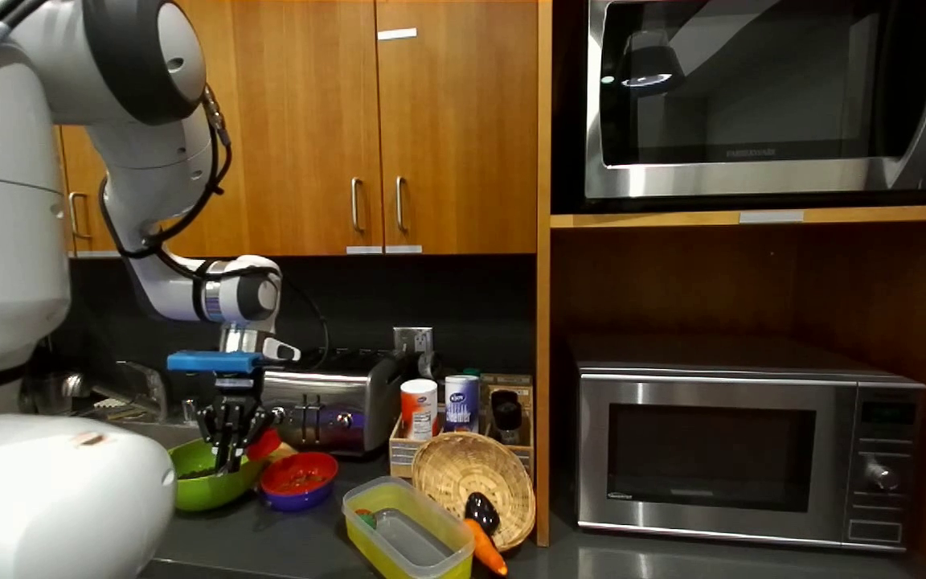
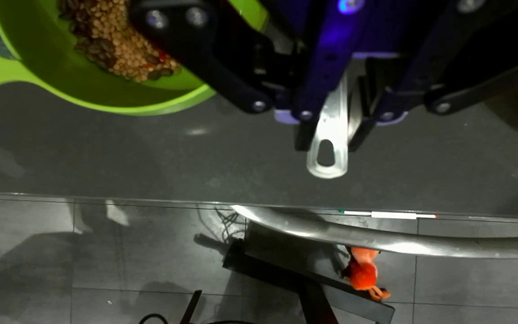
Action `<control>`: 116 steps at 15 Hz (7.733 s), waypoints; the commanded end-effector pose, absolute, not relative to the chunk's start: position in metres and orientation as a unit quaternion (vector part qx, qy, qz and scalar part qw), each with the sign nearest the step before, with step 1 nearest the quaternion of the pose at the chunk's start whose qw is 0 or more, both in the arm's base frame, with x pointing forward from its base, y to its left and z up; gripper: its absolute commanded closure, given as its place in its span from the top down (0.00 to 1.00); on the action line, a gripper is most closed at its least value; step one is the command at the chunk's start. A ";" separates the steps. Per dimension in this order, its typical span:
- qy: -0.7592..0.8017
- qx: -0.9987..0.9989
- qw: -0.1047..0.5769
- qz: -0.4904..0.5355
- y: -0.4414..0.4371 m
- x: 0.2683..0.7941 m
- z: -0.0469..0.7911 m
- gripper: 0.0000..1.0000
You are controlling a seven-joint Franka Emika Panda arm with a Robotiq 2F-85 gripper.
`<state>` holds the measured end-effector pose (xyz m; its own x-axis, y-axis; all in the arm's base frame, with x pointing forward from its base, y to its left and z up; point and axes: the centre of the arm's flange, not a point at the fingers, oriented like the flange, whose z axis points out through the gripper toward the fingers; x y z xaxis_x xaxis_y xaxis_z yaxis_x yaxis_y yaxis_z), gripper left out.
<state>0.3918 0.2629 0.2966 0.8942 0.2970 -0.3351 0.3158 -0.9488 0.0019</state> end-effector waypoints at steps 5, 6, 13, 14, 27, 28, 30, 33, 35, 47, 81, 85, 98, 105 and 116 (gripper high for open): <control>0.180 0.975 0.047 -0.121 0.293 0.397 0.315 0.05; 0.189 0.974 0.051 -0.113 0.299 0.398 0.316 0.05; 0.231 0.965 0.083 -0.087 0.329 0.412 0.318 0.05; 0.233 0.964 0.079 -0.103 0.331 0.417 0.316 0.05; 0.267 0.899 -0.019 -0.347 0.343 0.461 0.294 0.05; 0.269 0.896 -0.021 -0.353 0.344 0.462 0.294 0.05; 0.272 0.889 -0.027 -0.366 0.346 0.465 0.293 0.05; 0.284 0.873 -0.046 -0.393 0.347 0.469 0.293 0.05; 0.297 0.859 -0.062 -0.413 0.348 0.470 0.293 0.05; 0.312 0.821 -0.101 -0.468 0.341 0.496 0.276 0.05; 0.141 0.897 -0.218 -0.358 0.397 0.435 0.147 0.05; 0.125 0.907 -0.218 -0.337 0.382 0.422 0.154 0.05; 0.092 0.952 -0.184 -0.225 0.358 0.375 0.173 0.05; 0.083 0.960 -0.170 -0.205 0.353 0.356 0.182 0.05; 0.071 0.965 -0.151 -0.202 0.361 0.335 0.225 0.05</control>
